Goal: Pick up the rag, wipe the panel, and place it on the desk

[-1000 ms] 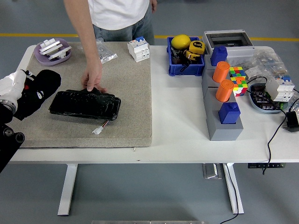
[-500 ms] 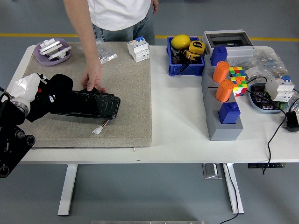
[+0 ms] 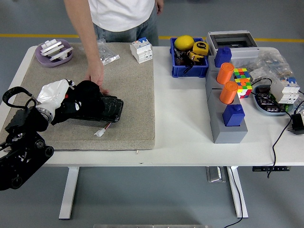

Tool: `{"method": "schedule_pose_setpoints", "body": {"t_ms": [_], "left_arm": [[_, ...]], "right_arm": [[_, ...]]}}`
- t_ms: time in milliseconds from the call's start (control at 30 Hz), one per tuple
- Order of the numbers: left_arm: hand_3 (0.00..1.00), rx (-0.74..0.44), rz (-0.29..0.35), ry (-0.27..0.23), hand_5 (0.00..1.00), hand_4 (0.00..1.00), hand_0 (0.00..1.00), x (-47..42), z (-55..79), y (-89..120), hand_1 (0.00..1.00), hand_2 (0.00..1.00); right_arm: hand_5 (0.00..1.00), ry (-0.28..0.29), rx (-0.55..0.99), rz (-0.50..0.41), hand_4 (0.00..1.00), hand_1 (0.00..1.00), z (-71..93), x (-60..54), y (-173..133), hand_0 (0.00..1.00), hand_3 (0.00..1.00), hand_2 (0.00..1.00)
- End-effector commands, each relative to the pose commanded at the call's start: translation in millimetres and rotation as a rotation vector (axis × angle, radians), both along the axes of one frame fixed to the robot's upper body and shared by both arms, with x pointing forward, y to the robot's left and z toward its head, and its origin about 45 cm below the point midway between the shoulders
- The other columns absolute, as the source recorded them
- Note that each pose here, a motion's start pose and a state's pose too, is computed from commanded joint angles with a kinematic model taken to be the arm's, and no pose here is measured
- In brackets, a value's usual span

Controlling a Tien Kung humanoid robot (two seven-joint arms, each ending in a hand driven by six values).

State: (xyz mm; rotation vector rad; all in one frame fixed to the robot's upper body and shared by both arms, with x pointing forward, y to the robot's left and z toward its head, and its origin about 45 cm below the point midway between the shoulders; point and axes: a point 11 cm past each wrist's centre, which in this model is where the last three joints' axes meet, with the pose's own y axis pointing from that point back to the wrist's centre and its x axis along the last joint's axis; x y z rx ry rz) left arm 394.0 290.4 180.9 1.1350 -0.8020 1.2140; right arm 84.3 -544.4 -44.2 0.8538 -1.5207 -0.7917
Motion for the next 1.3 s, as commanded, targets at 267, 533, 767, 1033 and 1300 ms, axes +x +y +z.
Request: {"method": "schedule_pose_setpoints", "body": {"t_ms": [267, 533, 767, 1033, 1300], "left_arm": [[0.506, -0.002, -0.095, 0.038, 0.002, 0.46, 0.244, -6.9, -9.1, -33.7, 0.39, 0.543], [0.507, -0.039, -0.163, 0.053, 0.002, 0.455, 0.245, -17.0, -11.8, -63.1, 0.391, 0.543], [0.509, -0.054, -0.179, 0.064, 0.002, 0.453, 0.246, -21.7, -17.0, -73.7, 0.392, 0.54], [0.512, -0.053, -0.131, 0.061, 0.002, 0.452, 0.246, -17.3, -19.4, -59.7, 0.392, 0.54], [0.51, -0.026, -0.053, 0.051, 0.002, 0.457, 0.246, -9.4, -18.1, -31.1, 0.389, 0.538]], "right_arm": [[0.481, 0.0, -0.001, 0.01, 0.967, 0.596, 0.4, 2.3, 0.3, 0.761, 0.558, 0.611], [0.482, 0.014, 0.007, 0.011, 0.967, 0.596, -0.7, -2.0, 0.5, 0.762, 0.559, 0.611], [0.481, 0.017, 0.009, 0.013, 0.968, 0.596, -1.0, -2.1, 1.1, 0.763, 0.559, 0.611], [0.484, 0.018, 0.014, 0.017, 0.971, 0.596, -1.9, -1.0, 3.0, 0.764, 0.56, 0.612], [0.485, 0.021, 0.015, 0.02, 0.973, 0.596, -2.1, -1.1, 3.4, 0.767, 0.561, 0.612]]}}
